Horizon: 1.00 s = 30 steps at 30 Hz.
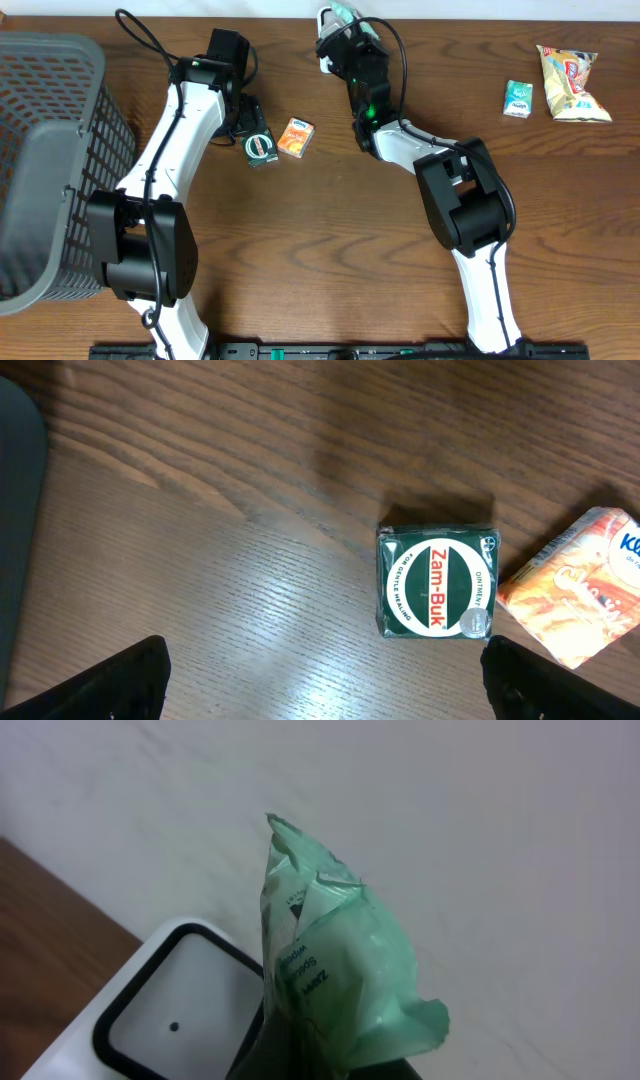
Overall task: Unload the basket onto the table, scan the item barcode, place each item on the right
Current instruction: 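Carry the light green pack up to the scanner with the right gripper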
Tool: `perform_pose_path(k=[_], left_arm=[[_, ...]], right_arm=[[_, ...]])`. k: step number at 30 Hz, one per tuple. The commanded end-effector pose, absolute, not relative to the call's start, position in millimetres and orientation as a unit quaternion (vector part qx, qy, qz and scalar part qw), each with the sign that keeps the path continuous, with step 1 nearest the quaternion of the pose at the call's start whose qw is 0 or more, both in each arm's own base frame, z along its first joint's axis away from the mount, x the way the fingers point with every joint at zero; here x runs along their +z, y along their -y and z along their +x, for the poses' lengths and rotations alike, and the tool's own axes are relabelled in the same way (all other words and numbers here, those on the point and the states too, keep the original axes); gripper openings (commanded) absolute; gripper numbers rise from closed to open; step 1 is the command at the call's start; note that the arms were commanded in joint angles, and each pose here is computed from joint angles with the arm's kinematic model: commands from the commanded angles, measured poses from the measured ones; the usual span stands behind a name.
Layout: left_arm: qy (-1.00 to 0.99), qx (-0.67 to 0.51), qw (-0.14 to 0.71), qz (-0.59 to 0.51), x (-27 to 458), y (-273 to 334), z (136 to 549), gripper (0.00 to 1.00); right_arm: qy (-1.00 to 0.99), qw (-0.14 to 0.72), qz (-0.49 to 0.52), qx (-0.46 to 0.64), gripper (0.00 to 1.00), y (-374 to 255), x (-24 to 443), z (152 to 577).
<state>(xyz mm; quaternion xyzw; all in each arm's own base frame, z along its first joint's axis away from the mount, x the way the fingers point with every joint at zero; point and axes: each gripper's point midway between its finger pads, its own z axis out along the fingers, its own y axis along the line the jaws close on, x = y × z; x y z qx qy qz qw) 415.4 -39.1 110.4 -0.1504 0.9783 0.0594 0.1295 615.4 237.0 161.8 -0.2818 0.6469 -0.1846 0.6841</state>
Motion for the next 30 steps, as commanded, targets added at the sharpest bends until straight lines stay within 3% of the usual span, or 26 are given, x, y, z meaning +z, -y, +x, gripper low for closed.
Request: perform_pose_path(k=[1,7,13,17,23,30], left_arm=[[-0.978,0.061,0.135,-0.147,115,38,416,0.97],[-0.978,0.061,0.135,-0.147,115,38,416,0.98],[-0.978,0.062,0.135,-0.147,115,38,416,0.98],[-0.978,0.061,0.135,-0.147,115,38,416,0.97],[-0.978,0.061,0.135,-0.147,115,38,416,0.98],[-0.978,0.061,0.135,-0.147,115,38,416,0.97]], right_arm=[[-0.635,0.679,-0.309,-0.199,0.01,-244,164,618],[-0.589,0.651,-0.386,-0.284,0.01,-244,165,618],[-0.583,0.656,-0.39,-0.278,0.01,-247,167,618],[-0.643,0.662,-0.322,-0.212,0.01,-242,154,619],[-0.664,0.709,-0.179,-0.155,0.01,-222,179,621],[-0.616,0.732,-0.206,-0.207,0.04,-221,211,618]])
